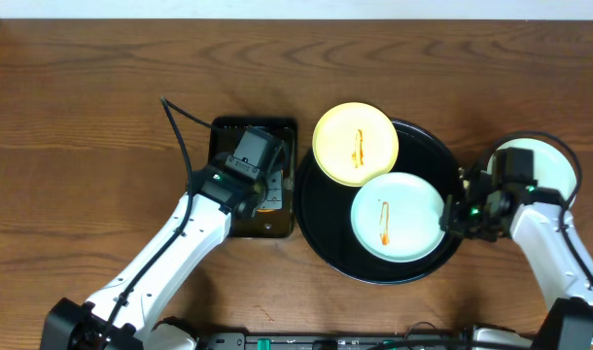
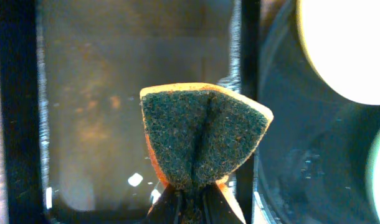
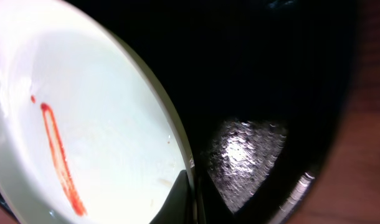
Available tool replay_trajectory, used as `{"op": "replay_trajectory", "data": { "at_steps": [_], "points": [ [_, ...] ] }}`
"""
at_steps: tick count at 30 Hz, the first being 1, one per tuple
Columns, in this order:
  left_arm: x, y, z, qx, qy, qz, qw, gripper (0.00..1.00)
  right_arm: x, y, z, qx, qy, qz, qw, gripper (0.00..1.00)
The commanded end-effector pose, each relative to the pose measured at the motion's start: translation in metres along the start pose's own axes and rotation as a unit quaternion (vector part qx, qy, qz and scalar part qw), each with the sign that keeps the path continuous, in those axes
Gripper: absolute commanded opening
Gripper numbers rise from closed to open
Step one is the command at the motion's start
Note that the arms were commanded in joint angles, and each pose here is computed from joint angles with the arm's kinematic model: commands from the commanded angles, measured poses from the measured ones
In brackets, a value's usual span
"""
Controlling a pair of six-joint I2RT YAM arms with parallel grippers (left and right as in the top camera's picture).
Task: Clean dirty plates on tray and stack at the side
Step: 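Bring the sponge with the left gripper onto the remaining pale green plate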
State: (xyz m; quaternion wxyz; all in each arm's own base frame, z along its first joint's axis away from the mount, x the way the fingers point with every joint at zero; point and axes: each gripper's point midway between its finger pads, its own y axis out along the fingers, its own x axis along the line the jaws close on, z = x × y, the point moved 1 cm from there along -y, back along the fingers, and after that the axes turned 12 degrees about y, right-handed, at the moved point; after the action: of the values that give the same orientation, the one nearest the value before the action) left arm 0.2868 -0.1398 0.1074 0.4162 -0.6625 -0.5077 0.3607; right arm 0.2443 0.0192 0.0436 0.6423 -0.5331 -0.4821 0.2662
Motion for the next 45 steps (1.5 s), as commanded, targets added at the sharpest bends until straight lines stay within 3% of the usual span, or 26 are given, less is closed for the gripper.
{"op": "replay_trajectory", "data": {
  "at_steps": [1,14,24,37,45],
  "points": [
    [-0.021,-0.001,-0.001,0.001,0.002,0.058,0.998,0.07,0.005,0.014,0.015,0.012,0.005,-0.008,1.000,0.01],
    [-0.132,-0.001,0.002,-0.033,0.061,0.176,0.982,0.08,0.021,0.031,0.030,0.014,-0.025,-0.016,0.999,0.01],
    [-0.203,0.038,0.042,0.004,0.098,0.210,0.973,0.08,0.021,0.031,0.030,0.014,-0.025,-0.016,0.999,0.01],
    [-0.220,0.069,0.074,0.040,0.125,0.199,0.971,0.08,0.021,0.031,0.031,0.016,-0.024,-0.015,0.999,0.01],
    [-0.192,0.084,0.051,-0.014,0.114,0.111,0.987,0.08,0.019,0.031,0.034,0.024,-0.021,-0.011,0.999,0.01]
  ]
}}
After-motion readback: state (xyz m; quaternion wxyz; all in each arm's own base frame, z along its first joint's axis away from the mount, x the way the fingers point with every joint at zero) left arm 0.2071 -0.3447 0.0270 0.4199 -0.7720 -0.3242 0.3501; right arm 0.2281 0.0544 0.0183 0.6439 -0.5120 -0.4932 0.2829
